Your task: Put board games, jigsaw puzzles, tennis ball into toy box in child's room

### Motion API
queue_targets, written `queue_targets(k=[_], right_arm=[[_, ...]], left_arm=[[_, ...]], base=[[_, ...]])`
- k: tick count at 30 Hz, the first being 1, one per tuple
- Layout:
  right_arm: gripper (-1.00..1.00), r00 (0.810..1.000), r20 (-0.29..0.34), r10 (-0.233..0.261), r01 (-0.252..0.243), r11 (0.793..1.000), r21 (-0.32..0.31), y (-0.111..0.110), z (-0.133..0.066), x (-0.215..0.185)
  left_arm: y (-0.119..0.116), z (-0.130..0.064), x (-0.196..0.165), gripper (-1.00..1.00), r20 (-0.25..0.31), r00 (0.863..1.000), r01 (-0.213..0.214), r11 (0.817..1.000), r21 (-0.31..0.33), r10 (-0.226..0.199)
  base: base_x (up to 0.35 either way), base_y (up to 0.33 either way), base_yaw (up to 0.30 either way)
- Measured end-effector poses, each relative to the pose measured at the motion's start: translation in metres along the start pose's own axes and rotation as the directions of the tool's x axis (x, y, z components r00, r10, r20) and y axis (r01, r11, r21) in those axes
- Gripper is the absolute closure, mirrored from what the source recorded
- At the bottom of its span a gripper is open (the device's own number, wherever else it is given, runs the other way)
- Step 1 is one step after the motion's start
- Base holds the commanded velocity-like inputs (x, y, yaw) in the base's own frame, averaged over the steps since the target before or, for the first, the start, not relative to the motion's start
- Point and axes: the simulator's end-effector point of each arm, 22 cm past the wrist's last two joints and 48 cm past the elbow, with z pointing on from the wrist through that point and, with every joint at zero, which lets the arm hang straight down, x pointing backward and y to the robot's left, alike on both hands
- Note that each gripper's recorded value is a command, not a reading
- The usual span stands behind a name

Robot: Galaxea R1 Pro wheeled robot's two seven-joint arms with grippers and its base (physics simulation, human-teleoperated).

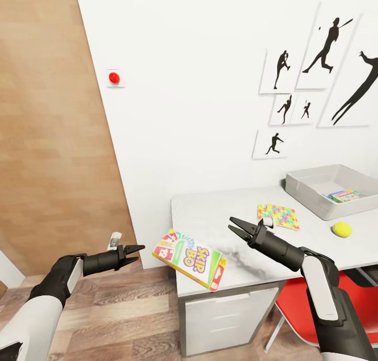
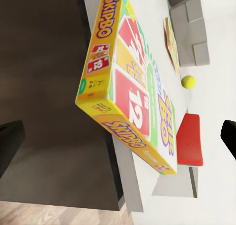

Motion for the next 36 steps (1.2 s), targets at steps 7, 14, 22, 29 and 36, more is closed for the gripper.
queue_targets(k=[7, 14, 22, 29, 36], right_arm=[[-1.0, 1.0, 0.0, 0.0, 0.0, 1.0, 0.0, 0.0, 0.0, 0.0], [-1.0, 1.0, 0.0, 0.0, 0.0, 1.0, 0.0, 0.0, 0.0, 0.0], [-1.0, 1.0, -0.001, 0.0, 0.0, 1.0, 0.0, 0.0, 0.0, 0.0], [-1.0, 1.0, -0.001, 0.0, 0.0, 1.0, 0.0, 0.0, 0.0, 0.0], [-1.0, 1.0, 0.0, 0.0, 0.0, 1.0, 0.0, 0.0, 0.0, 0.0]], left_arm=[[0.0, 0.0, 0.0, -1.0, -0.002, 1.0, -0.001, 1.0, -0.001, 0.001], [0.0, 0.0, 0.0, -1.0, -0.001, 1.0, 0.0, 1.0, 0.0, 0.0], [0.0, 0.0, 0.0, -1.0, -0.001, 1.0, 0.0, 1.0, -0.001, 0.0], [0.005, -0.008, -0.004, -1.0, 0.006, 1.0, -0.003, 1.0, -0.014, 0.004], [0.009, -0.016, -0.008, -1.0, 0.013, 1.0, -0.006, 1.0, -0.027, 0.006]], base=[[0.0, -0.094, 0.0], [0.0, -0.059, 0.0], [0.0, -0.153, 0.0], [0.0, -0.025, 0.0], [0.003, 0.0, 0.0]])
